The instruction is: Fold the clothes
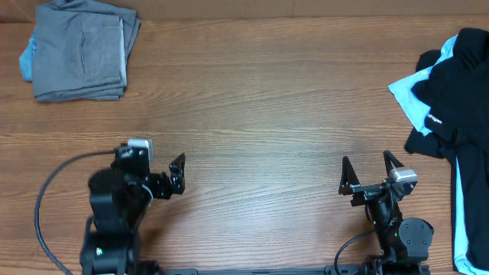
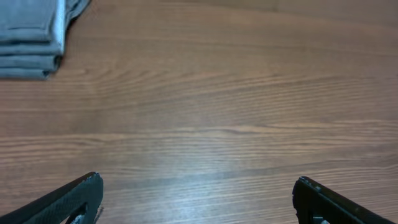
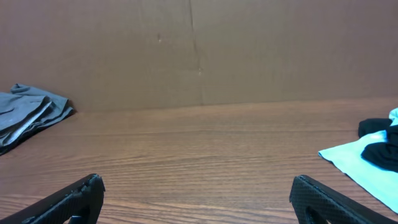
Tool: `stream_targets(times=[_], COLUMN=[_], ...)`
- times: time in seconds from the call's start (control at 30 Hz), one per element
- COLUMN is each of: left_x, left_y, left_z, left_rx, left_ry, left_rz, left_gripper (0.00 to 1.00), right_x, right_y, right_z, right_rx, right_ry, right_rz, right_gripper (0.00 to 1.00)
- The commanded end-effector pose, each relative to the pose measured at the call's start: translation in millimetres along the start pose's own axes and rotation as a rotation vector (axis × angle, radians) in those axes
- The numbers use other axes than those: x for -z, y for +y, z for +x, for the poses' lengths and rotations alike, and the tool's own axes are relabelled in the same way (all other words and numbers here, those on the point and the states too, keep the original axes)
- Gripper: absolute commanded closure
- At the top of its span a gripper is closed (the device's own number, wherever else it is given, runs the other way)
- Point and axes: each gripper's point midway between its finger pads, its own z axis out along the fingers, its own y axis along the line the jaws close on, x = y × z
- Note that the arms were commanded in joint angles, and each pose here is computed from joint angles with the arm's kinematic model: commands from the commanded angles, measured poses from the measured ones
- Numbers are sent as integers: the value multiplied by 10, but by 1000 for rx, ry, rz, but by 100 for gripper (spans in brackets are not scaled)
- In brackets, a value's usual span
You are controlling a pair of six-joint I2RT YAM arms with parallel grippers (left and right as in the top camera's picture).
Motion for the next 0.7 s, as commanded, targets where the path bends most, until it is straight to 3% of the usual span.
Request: stream_targets(times=[0.0, 0.2, 0.67], left_x=[9, 11, 118], left_y=[61, 62, 97], left_z=[134, 180, 61], left_rx=[2, -8, -49], left_ry=[-8, -46, -380], left_rz=[-34, -31, -69], left_gripper=[0, 0, 0], right_x=[1, 2, 2], right_y=[-20, -20, -20], right_z=[11, 10, 10], right_rx=[5, 5, 4], right_ry=[-7, -7, -7], right_rz=[9, 9, 9], right_gripper=[0, 0, 0])
